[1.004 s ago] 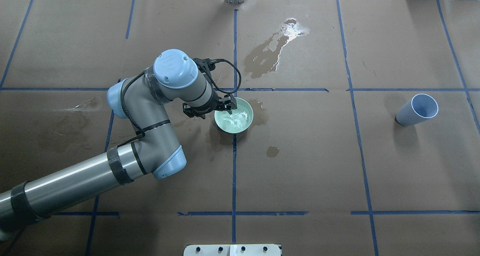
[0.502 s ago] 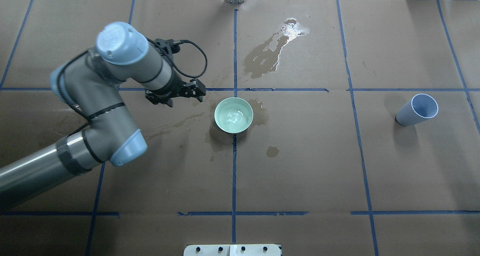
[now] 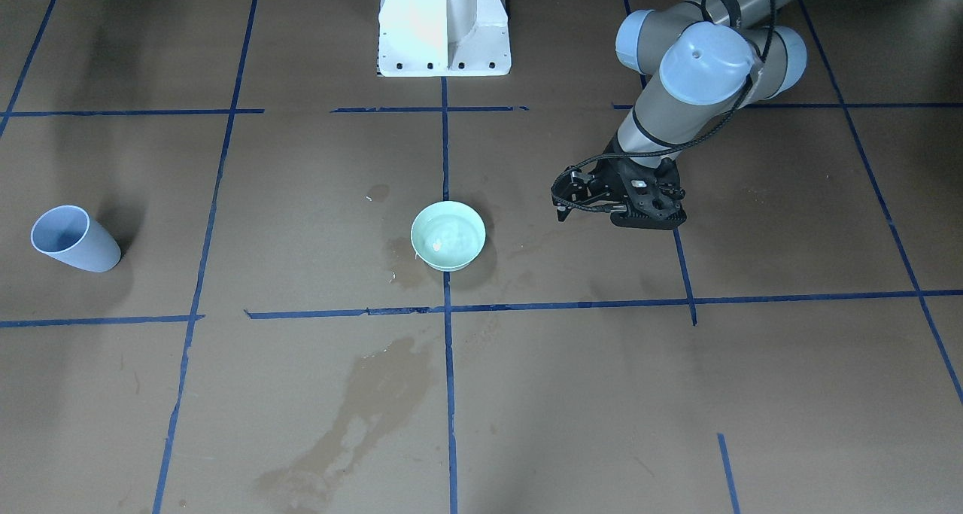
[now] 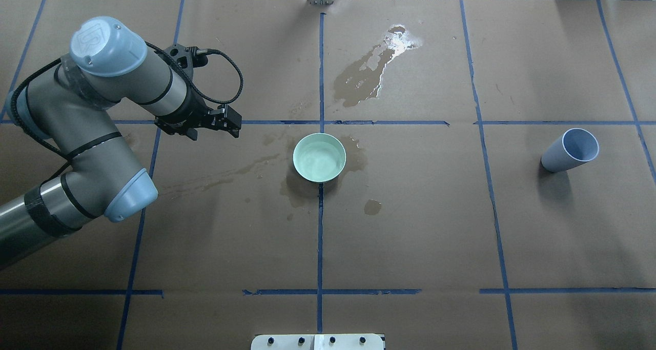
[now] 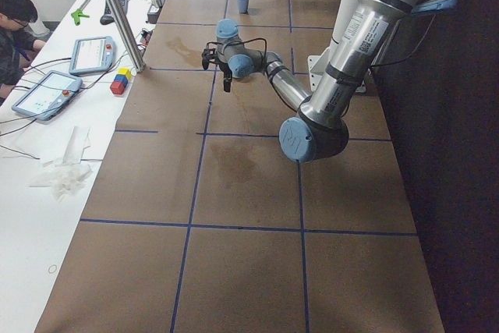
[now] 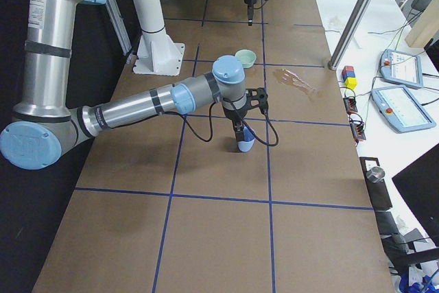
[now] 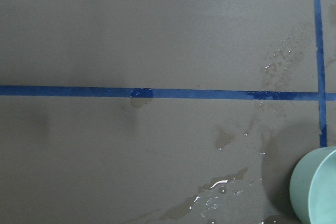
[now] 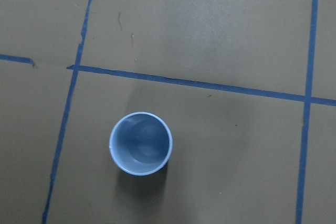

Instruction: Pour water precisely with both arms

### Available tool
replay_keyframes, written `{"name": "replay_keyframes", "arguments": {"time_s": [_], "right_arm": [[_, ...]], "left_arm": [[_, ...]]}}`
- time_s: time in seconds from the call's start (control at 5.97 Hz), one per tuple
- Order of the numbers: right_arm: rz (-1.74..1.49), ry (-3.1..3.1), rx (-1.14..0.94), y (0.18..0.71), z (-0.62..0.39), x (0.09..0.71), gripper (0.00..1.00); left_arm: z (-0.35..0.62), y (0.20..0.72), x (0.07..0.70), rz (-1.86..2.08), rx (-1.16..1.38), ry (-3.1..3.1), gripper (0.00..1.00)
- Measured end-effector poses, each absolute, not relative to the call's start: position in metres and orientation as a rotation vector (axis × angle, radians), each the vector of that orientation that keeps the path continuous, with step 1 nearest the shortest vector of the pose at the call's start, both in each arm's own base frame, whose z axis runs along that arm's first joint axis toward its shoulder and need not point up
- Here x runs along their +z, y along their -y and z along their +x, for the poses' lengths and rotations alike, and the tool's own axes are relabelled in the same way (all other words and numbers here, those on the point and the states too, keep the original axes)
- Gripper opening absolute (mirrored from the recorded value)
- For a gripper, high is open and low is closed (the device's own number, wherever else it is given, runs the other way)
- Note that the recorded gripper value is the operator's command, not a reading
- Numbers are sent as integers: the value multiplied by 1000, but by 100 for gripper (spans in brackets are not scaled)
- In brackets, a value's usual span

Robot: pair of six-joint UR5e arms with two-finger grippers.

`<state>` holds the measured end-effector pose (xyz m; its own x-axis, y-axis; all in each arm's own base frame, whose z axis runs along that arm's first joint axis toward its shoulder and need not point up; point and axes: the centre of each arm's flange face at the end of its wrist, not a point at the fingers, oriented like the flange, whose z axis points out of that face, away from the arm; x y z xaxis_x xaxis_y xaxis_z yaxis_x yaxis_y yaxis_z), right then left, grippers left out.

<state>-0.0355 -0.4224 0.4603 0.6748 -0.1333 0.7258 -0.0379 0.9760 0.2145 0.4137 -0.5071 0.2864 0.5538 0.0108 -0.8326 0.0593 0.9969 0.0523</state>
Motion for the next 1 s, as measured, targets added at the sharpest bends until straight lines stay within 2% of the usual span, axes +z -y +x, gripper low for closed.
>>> {"name": "replay_keyframes", "arguments": {"time_s": [0.33,1.0], "right_arm": [[274,810,-23,404,-87,429,100],[502,763,57,346,-174,494,100]], "left_arm": [[413,505,296,72,-27,-977,100],[415,504,298,66,-34,-974,100]]}}
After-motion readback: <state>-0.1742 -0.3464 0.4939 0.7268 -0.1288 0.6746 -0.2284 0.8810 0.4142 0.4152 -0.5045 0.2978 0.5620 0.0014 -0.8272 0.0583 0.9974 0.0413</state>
